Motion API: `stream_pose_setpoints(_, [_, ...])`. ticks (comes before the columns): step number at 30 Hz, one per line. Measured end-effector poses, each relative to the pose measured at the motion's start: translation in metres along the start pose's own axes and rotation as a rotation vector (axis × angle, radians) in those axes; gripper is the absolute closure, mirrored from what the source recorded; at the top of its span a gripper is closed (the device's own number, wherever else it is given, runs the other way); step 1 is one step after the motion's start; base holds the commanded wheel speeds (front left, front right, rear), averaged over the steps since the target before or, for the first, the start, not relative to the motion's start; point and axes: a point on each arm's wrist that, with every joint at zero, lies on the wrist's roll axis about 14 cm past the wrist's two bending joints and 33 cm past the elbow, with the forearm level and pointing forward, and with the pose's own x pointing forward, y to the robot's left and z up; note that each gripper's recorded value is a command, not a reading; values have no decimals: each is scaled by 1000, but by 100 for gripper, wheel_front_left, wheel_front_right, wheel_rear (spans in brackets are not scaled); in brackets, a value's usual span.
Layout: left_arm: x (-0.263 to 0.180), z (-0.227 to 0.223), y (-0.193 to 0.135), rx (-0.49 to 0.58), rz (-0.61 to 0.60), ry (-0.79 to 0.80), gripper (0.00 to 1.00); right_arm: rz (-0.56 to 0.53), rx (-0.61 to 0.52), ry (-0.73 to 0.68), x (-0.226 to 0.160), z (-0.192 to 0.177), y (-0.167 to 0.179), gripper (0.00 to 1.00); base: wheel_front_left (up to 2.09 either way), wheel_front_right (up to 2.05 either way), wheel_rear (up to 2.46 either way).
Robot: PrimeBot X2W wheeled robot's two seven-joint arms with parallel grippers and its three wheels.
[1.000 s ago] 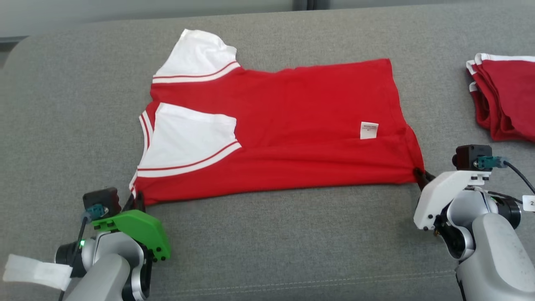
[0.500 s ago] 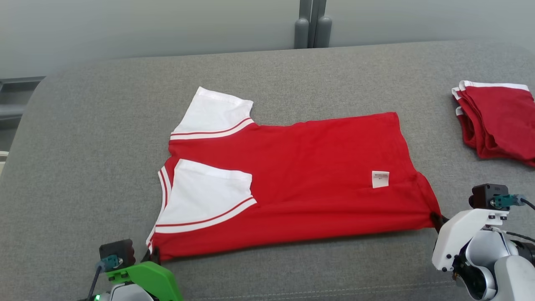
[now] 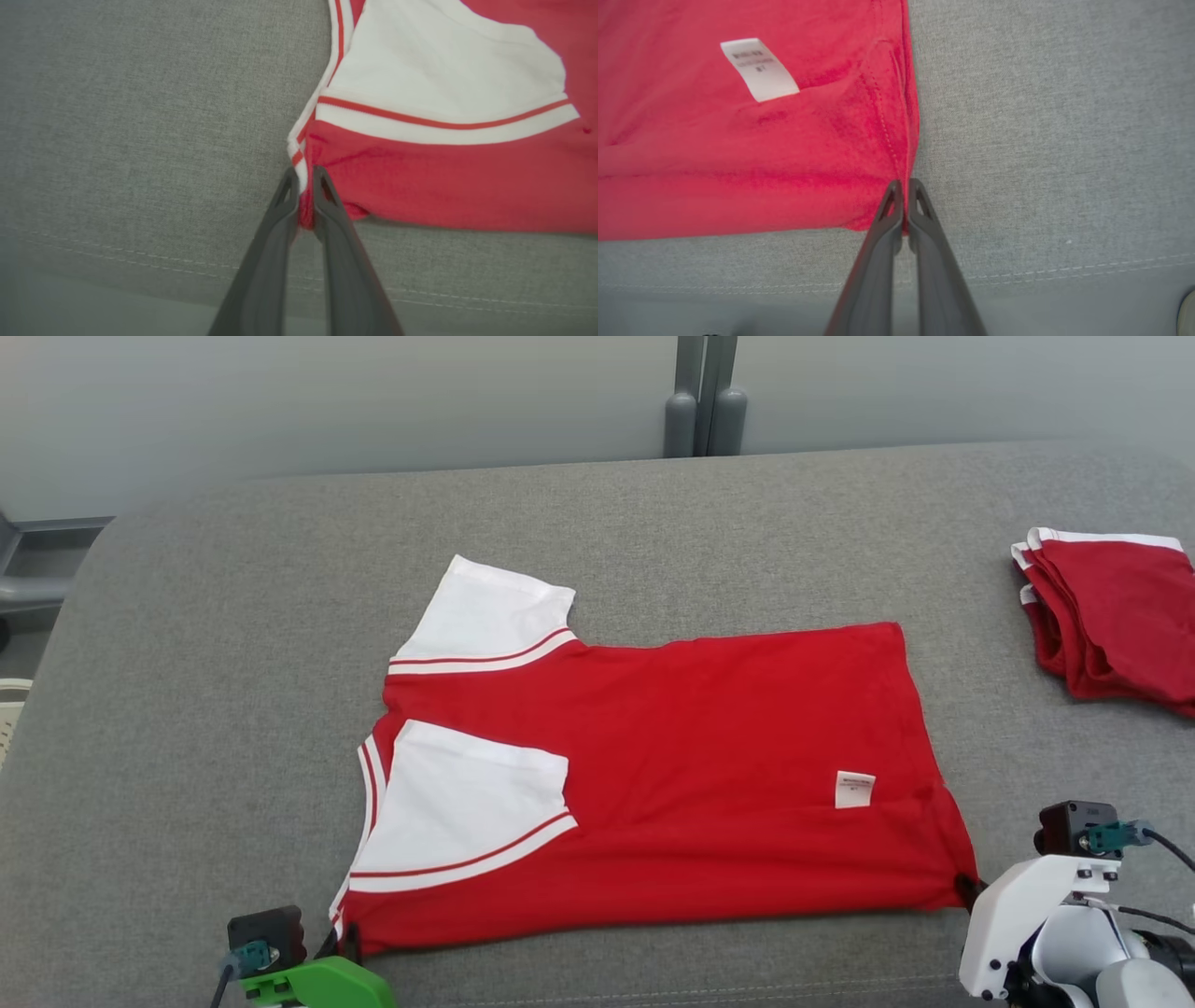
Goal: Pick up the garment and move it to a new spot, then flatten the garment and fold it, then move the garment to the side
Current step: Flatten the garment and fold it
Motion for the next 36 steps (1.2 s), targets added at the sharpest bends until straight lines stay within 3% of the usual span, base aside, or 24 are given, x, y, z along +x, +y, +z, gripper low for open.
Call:
stream_pose_setpoints(1, [0,-1,0,3,-2,2,29,4,-2,7,0,-3,2,52,0,0,0])
stream_pose_setpoints(2, [0,-2,1,6,-1,1,0,6,0,12,-1,-6,2,0,0,0,0])
stream_pose_setpoints(6, [0,-1,5,7,6,-23,0,13,-4,-17,-3,-5,4,0,0,0,0])
stream_pose_setpoints(10, [-6,17,7,-66,16,-153,0,45,-8,-153,-9,16,15,0,0,0,0])
stream_pose_setpoints(19, [-24,71,9,-68,-16,-407,0,137,-15,-393,-24,49,45,0,0,0,0])
stream_pose_setpoints(24, [-50,127,16,-150,18,-616,0,166,8,-511,-32,66,54,0,0,0,0])
stream_pose_setpoints(30, [-78,137,21,-244,8,-717,0,219,52,-608,-43,76,68,0,0,0,0])
stream_pose_setpoints(36, [-94,132,17,-154,-38,-758,0,261,17,-703,-55,84,84,0,0,0,0])
